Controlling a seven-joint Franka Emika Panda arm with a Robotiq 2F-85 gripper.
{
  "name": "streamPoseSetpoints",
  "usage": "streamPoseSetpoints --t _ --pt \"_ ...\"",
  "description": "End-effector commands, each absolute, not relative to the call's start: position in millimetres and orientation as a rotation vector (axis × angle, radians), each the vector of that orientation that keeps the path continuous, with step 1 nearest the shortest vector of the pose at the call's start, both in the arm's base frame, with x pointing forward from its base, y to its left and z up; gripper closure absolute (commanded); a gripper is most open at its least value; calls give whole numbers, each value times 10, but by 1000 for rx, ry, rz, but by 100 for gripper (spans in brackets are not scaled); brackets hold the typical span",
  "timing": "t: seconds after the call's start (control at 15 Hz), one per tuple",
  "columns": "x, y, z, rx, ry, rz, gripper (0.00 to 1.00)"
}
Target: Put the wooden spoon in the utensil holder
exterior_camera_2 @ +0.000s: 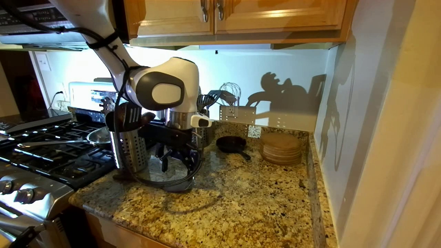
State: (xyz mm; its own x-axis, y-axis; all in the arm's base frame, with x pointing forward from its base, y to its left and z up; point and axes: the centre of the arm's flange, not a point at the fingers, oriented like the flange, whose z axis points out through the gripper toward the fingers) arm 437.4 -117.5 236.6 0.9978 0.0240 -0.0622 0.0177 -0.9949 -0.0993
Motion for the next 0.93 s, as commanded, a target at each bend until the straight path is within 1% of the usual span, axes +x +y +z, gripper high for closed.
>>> streamPoseSetpoints --t 0.0,0.47,0.87 --pt "4428 -1473 2208 -2979 -66 20 0" --pt "4385 -2043 2060 -2810 -202 -117 0" --pt "4394 -2158 1893 -2618 -291 -136 0"
